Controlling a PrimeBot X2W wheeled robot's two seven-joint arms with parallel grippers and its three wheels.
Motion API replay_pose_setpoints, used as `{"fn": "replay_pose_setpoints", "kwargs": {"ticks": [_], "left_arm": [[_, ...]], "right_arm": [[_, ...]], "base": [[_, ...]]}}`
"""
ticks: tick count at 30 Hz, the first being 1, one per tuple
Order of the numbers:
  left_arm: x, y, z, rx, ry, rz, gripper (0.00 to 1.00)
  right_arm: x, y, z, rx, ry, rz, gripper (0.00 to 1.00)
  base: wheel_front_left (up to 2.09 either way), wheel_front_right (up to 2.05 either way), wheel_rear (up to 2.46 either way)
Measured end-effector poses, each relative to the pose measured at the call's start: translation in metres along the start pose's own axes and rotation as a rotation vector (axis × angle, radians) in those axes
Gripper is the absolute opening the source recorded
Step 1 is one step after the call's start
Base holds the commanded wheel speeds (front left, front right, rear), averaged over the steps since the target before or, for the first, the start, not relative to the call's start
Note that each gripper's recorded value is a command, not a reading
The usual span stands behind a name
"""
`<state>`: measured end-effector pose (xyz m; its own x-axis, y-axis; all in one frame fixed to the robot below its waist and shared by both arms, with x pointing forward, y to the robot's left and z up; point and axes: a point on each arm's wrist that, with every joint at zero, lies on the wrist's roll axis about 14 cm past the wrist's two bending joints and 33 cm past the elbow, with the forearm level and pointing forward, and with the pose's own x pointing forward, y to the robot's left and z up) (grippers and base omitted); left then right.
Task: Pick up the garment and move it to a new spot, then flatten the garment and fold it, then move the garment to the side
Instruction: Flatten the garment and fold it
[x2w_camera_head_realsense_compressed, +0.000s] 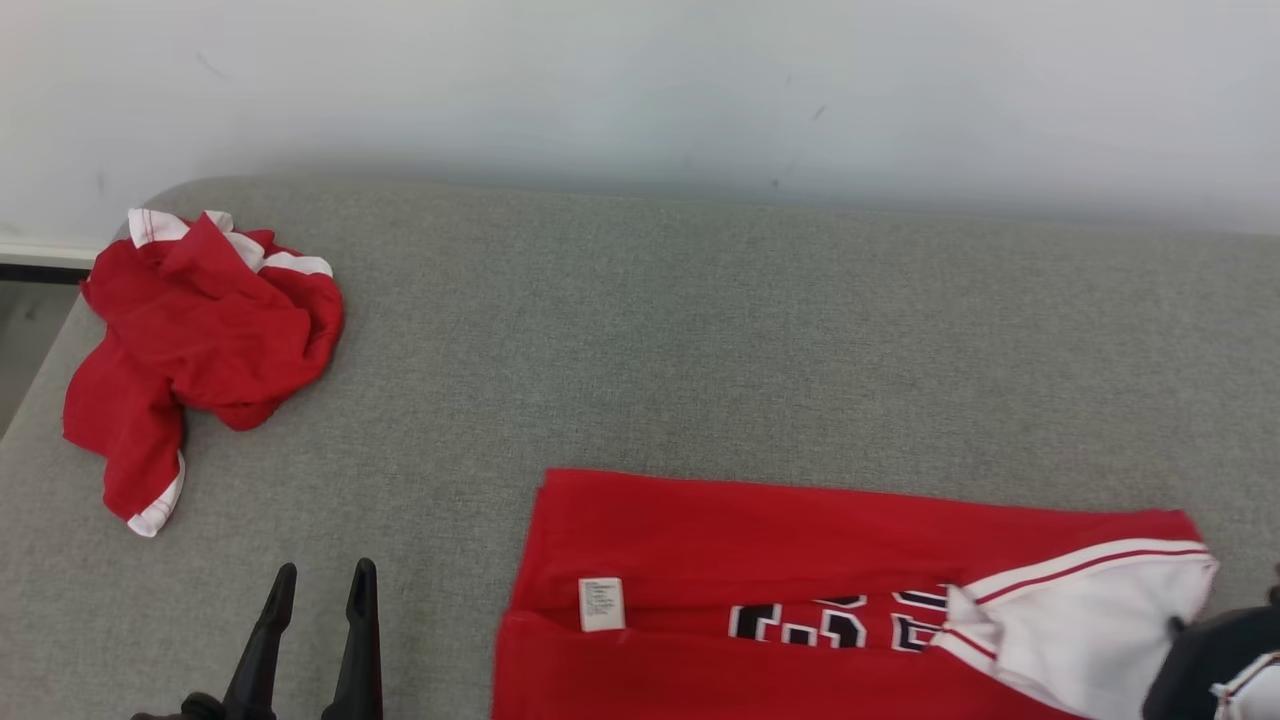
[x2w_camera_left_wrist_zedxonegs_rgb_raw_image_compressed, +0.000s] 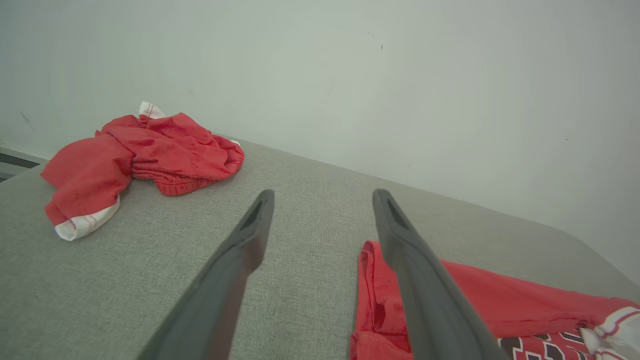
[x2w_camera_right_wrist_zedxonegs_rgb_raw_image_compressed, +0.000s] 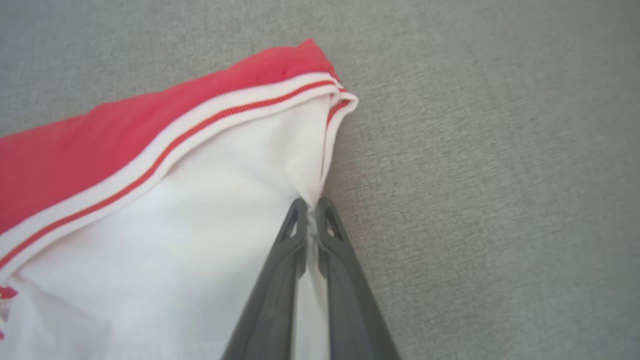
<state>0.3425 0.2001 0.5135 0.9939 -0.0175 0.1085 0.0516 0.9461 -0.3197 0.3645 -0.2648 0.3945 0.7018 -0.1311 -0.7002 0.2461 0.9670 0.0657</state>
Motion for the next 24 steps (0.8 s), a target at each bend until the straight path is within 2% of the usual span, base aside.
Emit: {"fn": "replay_pose_setpoints", "kwargs": {"ticks": [10, 14, 18, 24], "left_arm": [[0.0, -0.012, 0.0, -0.012, -0.004, -0.033, 1.0], [-0.002, -0.015, -0.001, -0.017, -0.001, -0.041, 1.0], [-0.004, -0.019, -0.001, -0.021, -0.004, -0.053, 1.0], [-0.007, -0.023, 0.002, -0.025, -0.011, -0.065, 1.0]], "right_arm": [[-0.037, -0.08, 0.032, 0.103, -0.161, -0.218, 0.0], [-0.049, -0.09, 0.038, 0.108, -0.191, -0.242, 0.0], [-0.052, -0.071, 0.035, 0.101, -0.179, -0.165, 0.0], [-0.058, -0.006, 0.032, 0.055, -0.165, 0.06, 0.0]], "base": [[0.0, 0.0, 0.0], [0.0, 0.0, 0.0], [0.0, 0.0, 0.0], [0.0, 0.0, 0.0]]}}
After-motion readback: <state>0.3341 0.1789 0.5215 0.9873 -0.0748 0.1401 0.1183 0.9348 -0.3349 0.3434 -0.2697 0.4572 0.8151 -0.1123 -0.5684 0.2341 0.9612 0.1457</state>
